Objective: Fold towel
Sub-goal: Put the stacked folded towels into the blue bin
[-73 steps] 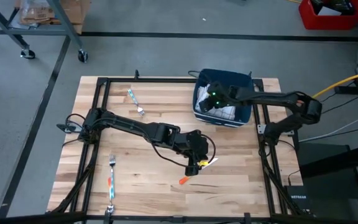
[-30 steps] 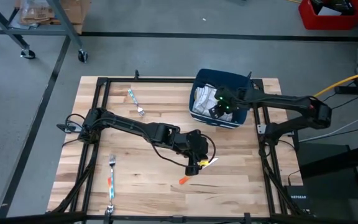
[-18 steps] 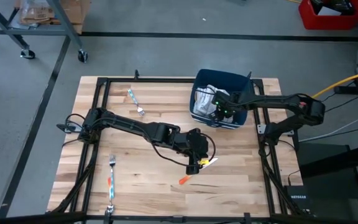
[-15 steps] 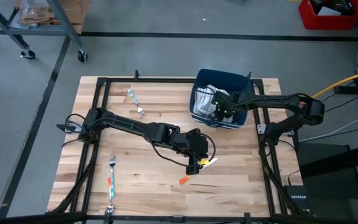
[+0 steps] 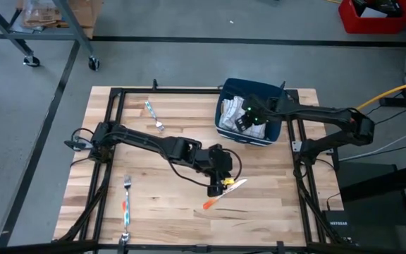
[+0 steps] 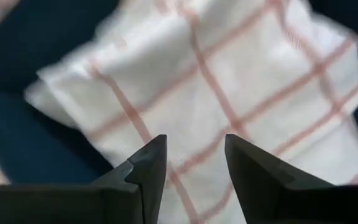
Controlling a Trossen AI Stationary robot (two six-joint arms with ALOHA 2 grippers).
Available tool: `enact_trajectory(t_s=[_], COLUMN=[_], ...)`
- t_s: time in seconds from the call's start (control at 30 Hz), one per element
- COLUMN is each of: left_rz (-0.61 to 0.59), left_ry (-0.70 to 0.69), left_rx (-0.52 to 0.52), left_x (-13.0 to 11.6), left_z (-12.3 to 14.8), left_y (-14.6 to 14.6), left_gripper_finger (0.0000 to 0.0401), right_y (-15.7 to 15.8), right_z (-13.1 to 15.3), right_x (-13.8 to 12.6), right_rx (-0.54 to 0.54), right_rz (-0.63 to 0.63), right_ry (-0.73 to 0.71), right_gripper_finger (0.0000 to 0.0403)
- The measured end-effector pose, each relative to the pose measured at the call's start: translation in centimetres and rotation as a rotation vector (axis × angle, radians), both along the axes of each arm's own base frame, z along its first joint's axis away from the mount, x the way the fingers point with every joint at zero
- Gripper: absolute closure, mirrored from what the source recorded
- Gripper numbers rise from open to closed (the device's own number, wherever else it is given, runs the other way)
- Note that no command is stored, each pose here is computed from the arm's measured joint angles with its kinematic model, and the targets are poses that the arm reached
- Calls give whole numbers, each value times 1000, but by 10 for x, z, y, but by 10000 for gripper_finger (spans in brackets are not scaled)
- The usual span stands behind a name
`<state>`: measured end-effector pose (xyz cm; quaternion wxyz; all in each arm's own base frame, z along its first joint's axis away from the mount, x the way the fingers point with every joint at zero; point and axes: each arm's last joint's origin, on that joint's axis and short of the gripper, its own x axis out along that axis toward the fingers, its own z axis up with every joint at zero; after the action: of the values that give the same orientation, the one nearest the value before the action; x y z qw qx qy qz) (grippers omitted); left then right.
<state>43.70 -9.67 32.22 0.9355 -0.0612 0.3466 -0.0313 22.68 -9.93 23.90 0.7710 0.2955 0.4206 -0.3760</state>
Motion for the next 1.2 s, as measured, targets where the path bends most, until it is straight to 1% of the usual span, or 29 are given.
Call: enact_trajectory(t_s=[0.13, 0.23, 0.33, 0.47, 0.73, 0.93, 1.03, 1.2], left_rz=[29, 63, 85, 112, 181, 191, 184, 174], left_ry=[-1, -26, -51, -47, -59, -69, -59, -19], left_rx=[31, 64, 94, 131, 206, 235, 242, 268], left_x=[-15, -27, -39, -53, -81, -87, -89, -93], left_z=[18, 34, 48, 61, 82, 86, 85, 81], left_y=[4, 8, 12, 14, 14, 7, 5, 1], left_gripper_finger=[398, 398, 398, 398, 398, 398, 398, 398], right_y=[-3, -7, -10, -15, -26, -35, -36, -36], right_z=[14, 18, 15, 3, -45, -72, -79, -73], right_x=[4, 11, 19, 33, 59, 82, 88, 87], right_rx=[-58, -111, -135, -130, -80, -74, -62, -67], right_rz=[-19, -37, -32, -15, -7, 5, 23, 26], right_ry=[-56, -115, -149, -154, -56, -122, -152, -172], right_gripper_finger=[235, 235, 235, 235, 235, 235, 235, 235])
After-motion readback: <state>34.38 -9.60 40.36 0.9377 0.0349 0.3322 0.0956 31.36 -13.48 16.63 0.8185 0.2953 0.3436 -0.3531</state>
